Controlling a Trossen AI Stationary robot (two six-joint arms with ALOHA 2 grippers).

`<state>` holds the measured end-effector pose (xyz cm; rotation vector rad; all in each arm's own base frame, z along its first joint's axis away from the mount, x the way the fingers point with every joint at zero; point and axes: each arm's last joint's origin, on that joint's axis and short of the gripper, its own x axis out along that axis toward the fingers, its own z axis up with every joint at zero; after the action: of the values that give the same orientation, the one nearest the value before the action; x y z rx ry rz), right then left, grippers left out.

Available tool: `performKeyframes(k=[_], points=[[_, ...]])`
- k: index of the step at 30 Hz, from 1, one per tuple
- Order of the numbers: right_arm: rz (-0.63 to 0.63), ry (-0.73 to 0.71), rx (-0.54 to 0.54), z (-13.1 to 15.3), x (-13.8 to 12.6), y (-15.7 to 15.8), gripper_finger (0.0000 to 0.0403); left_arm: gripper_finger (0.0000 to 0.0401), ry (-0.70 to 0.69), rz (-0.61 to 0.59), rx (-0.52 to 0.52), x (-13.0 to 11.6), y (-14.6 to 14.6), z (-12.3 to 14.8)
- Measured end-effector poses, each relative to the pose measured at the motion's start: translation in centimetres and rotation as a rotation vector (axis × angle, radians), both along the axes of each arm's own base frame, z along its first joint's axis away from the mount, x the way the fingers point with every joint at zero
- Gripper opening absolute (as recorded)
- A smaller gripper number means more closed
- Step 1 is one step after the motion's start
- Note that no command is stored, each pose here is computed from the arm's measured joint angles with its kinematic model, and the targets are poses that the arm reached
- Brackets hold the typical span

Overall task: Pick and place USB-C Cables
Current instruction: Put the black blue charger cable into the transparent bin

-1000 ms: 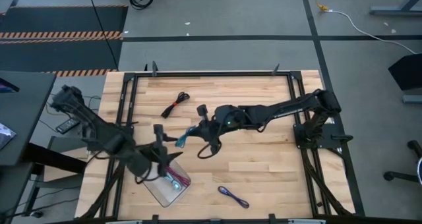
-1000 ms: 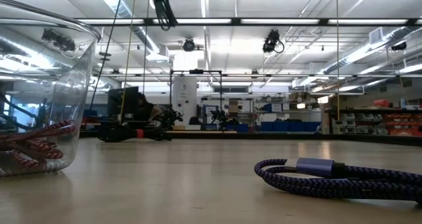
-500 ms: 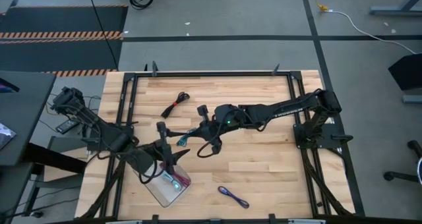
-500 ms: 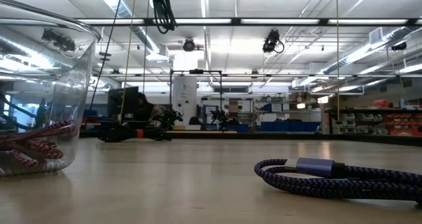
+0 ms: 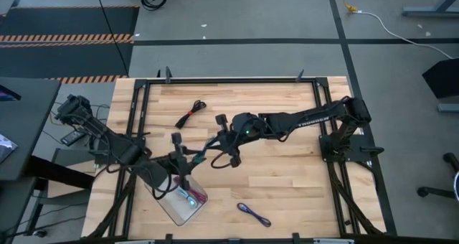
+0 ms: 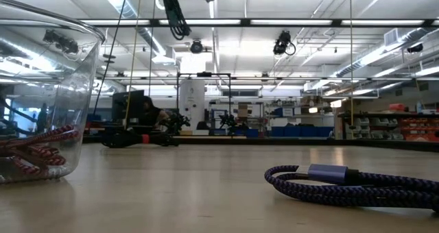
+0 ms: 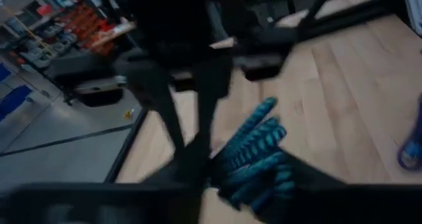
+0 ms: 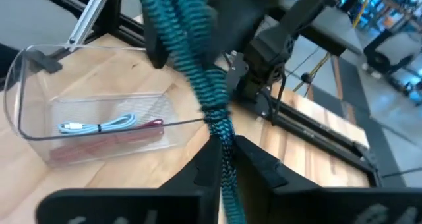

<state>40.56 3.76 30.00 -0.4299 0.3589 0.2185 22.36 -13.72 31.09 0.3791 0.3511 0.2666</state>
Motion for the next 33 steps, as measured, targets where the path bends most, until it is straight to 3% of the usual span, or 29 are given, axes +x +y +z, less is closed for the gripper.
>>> performKeyframes(k=[2,7,10,14,18,21,23,27,33], points=[[-0.014,0.003,0.015,0.0,0.0,-0.3,0.0057,0.0037,0.027,-0.020,-0.022,-0.1,0.0,-0.3],[-0.072,0.071,0.004,-0.6,-0.2,-1.1,0.0068,0.0033,0.074,0.007,-0.065,-0.4,0.2,-1.0],[-0.139,0.147,0.054,-1.1,-0.6,-1.5,0.0072,0.0033,0.098,0.022,-0.085,-0.8,0.2,-1.4],[-0.178,0.378,0.219,-2.7,-1.8,-1.8,0.0077,0.0033,0.112,-0.024,-0.151,-1.9,-0.3,-1.2],[-0.161,0.717,0.408,-4.4,-4.0,-1.1,0.0079,0.0033,0.168,-0.180,-0.329,-3.4,-1.5,1.1],[-0.194,0.866,0.447,-4.9,-5.2,0.0,0.0079,0.0033,0.232,-0.281,-0.468,-4.9,-2.7,3.2],[-0.210,0.892,0.437,-5.0,-5.5,0.8,0.0079,0.0033,0.298,-0.341,-0.520,-5.7,-3.5,3.8],[-0.173,0.872,0.423,-4.9,-5.4,2.2,0.0079,0.0033,0.455,-0.352,-0.501,-6.9,-4.0,2.8],[-0.145,0.846,0.418,-4.8,-5.3,3.0,0.0079,0.0056,0.648,-0.117,-0.386,-7.3,-2.7,-0.8]])
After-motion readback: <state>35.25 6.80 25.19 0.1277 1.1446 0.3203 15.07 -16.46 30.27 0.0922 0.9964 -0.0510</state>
